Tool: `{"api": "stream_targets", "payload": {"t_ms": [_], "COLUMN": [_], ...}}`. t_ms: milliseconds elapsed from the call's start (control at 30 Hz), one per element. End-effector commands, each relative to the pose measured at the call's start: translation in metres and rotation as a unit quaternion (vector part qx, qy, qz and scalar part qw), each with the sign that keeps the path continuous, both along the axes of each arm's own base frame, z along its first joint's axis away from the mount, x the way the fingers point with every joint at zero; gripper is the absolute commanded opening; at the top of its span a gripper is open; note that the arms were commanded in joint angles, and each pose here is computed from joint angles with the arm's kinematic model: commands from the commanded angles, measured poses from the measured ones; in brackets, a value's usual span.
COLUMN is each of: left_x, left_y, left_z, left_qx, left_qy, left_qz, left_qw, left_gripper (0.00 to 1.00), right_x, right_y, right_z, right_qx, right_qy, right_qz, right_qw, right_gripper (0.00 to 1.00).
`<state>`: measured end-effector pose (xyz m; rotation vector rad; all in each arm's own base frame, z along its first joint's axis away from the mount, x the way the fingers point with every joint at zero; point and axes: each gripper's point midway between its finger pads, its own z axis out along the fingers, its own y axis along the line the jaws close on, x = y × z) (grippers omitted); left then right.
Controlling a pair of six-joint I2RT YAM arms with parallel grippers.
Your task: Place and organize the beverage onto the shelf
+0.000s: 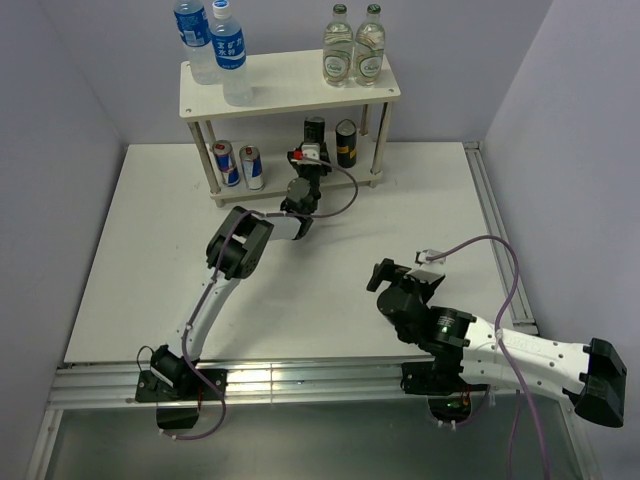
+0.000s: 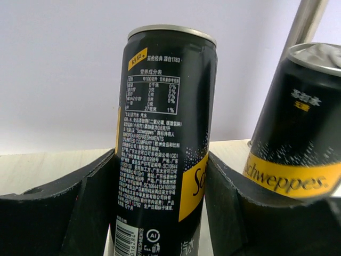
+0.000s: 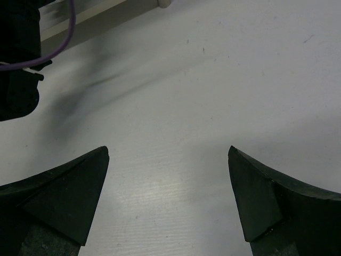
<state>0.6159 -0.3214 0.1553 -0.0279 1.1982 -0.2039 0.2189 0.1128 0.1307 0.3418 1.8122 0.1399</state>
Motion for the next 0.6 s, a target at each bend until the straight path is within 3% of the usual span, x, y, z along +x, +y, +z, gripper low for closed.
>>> {"api": "stream_targets", "payload": {"t_ms": [0, 333, 567], "left_x": [-0.060, -0.072, -0.075], "left_y": [0.024, 0.017, 0.018], "left_z": [0.105, 0.059, 0.053], "left_qx": [-0.127, -0.100, -0.141], "left_qy": [-0.205, -0.126, -0.118], "left_qz": [-0.015, -0.029, -0.040], "left_qw": [0.970, 0.987, 0.982], "left_gripper": [0.00, 0.00, 0.00], "right_x": [0.005, 0.004, 0.004], "right_y": [0.005, 0.003, 0.002], "right_z": [0.023, 0.024, 0.023], "right_qx": [0.029, 0.037, 0.037], "right_qy": [-0.024, -0.028, -0.027], "right_qz": [-0.010, -0.011, -0.012], "right_qw": [0.999, 0.999, 0.999], "right_gripper": [1.00, 1.00, 1.00]}}
